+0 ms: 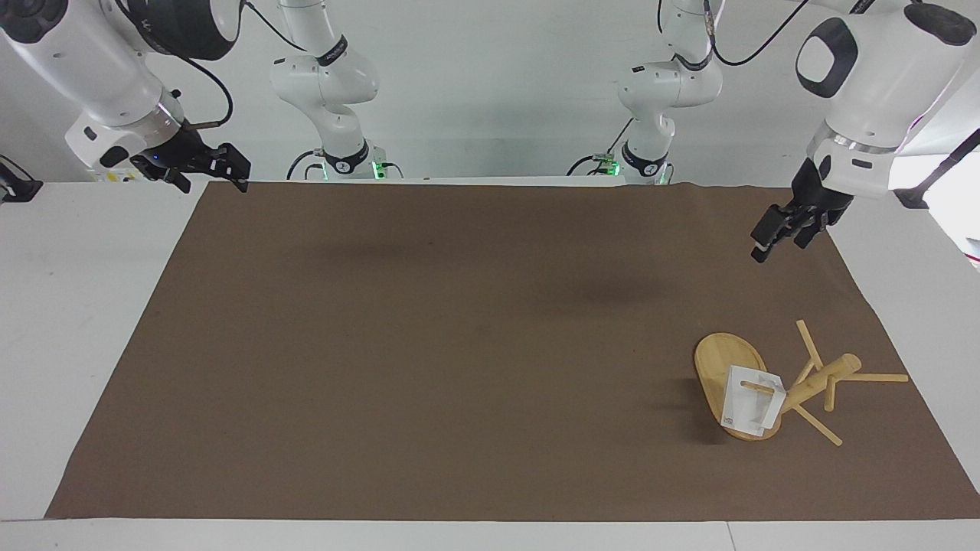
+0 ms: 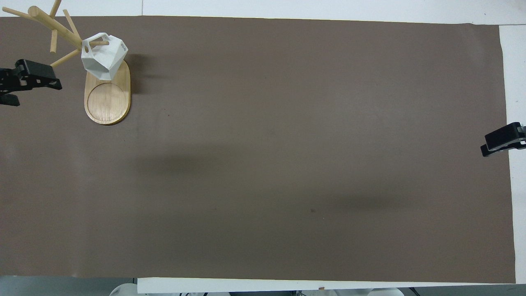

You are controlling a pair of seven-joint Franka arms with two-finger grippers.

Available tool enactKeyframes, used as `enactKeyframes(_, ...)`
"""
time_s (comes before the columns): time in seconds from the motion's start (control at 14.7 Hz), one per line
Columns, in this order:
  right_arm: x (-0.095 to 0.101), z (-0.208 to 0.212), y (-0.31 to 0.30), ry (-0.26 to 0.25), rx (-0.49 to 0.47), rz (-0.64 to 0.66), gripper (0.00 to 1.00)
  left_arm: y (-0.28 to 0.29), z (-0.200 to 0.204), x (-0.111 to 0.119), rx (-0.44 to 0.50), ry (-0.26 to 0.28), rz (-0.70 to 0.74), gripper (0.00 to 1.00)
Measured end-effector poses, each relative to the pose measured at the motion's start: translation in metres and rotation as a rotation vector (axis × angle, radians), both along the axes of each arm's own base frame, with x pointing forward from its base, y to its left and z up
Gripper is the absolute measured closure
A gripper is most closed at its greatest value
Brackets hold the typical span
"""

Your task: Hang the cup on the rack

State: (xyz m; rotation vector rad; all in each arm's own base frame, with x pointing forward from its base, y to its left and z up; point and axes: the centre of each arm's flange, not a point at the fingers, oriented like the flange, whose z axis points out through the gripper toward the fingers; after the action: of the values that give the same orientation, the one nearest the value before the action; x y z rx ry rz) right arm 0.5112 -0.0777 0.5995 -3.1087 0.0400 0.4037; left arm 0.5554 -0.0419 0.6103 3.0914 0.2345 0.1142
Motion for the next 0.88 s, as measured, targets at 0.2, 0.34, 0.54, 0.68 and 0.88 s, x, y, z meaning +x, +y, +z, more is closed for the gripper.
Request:
enactKeyframes(0.2, 0.0, 0.0, 0.0, 0.0, -0.012, -0.046, 0.0, 0.018, 0.007, -0.006, 0.05, 0.07, -0.174, 0.0)
enactKeyframes(0.34, 0.0, 0.003, 0.003, -0.007, -0.014, -0.045, 0.0, 0.018, 0.004, -0.008, 0.051, 0.118, -0.226, 0.0)
enactKeyframes(0.54, -0.001, 0.008, 0.005, -0.018, -0.016, -0.044, 0.0, 0.006, 0.006, -0.007, 0.033, 0.133, -0.258, 0.0)
enactKeyframes(0.68, -0.002, 0.01, 0.004, -0.021, -0.016, -0.047, 0.0, -0.007, 0.005, -0.006, 0.016, 0.135, -0.27, 0.0)
enactKeyframes(0.88, -0.001, 0.011, 0.004, -0.032, -0.017, -0.047, 0.0, -0.029, 0.002, -0.004, 0.016, 0.14, -0.271, 0.0)
